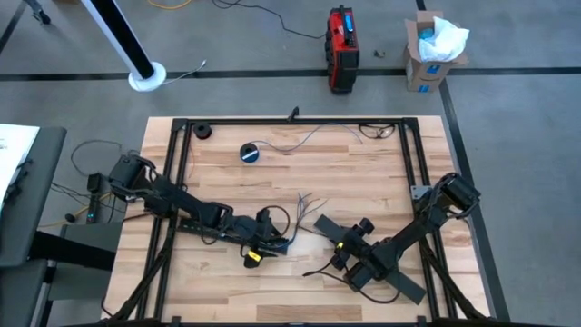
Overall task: Ziptie cables
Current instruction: Close the black cable duct with the black cable duct cover
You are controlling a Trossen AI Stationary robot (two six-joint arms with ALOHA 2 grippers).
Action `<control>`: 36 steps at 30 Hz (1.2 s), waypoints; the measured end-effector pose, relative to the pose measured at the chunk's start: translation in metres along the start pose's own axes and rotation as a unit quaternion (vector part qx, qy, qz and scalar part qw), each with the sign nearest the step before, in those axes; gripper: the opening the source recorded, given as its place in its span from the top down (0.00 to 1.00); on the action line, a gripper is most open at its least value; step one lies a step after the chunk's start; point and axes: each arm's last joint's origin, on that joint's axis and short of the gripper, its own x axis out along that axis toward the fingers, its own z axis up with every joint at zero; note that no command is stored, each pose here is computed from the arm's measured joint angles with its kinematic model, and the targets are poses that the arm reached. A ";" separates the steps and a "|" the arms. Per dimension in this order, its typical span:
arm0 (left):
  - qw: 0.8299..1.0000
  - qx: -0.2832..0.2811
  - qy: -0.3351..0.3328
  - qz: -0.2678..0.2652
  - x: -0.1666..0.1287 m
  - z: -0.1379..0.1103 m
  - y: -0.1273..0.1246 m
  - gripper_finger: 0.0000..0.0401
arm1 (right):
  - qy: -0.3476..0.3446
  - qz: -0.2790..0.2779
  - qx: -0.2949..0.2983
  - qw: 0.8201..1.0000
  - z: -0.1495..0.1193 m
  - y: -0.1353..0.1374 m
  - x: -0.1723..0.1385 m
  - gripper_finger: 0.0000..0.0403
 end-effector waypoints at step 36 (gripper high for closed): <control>0.998 0.008 -0.055 -0.032 0.030 -0.037 -0.018 0.17 | -0.011 -0.021 -0.061 0.998 0.011 -0.004 0.011 0.46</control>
